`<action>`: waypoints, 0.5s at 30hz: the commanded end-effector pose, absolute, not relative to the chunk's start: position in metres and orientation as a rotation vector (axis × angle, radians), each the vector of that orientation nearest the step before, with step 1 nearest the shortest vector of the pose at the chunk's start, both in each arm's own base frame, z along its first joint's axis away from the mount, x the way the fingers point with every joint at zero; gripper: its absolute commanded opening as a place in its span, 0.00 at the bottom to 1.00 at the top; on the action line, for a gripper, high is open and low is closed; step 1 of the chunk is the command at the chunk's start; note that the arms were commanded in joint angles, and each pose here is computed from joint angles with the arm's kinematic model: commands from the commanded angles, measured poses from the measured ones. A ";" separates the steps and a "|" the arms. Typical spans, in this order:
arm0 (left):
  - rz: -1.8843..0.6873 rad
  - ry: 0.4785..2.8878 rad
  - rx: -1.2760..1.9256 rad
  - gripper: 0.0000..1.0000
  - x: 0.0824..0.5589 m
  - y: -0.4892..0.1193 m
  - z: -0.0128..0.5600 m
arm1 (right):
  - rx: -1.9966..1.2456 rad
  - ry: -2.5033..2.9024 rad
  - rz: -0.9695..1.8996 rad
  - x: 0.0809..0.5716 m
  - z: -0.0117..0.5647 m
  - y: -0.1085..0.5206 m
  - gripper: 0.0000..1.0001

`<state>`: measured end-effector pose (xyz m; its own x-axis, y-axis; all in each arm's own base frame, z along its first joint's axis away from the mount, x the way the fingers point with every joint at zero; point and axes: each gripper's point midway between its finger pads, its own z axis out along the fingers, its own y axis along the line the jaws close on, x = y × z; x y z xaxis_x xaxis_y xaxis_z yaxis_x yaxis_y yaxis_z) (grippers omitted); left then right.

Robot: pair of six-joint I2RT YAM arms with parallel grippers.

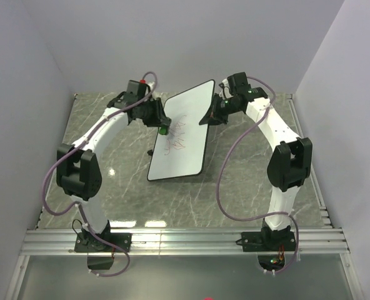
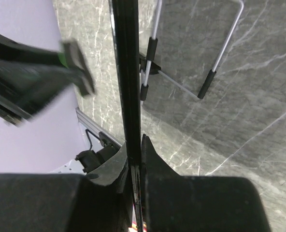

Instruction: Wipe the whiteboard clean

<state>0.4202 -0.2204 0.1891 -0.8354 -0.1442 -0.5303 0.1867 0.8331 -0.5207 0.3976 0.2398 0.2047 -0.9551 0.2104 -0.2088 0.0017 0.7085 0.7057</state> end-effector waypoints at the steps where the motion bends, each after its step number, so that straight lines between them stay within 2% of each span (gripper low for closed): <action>1: -0.850 2.434 0.133 0.00 0.412 -0.245 0.201 | 0.151 2.681 0.733 0.421 0.175 0.203 0.00; 8: -0.904 2.405 0.203 0.00 0.404 -0.256 0.216 | 0.170 2.565 0.786 0.423 0.214 0.202 0.00; 15: -1.034 2.395 0.367 0.00 0.382 -0.289 0.219 | 0.206 2.600 0.771 0.414 0.205 0.193 0.00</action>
<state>0.3935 -0.2625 0.1923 -0.8692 -0.0257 -0.4939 0.3066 0.7556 -0.5789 0.3976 0.2373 0.2099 -0.9552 0.2167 -0.2015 0.0166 0.7191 0.6947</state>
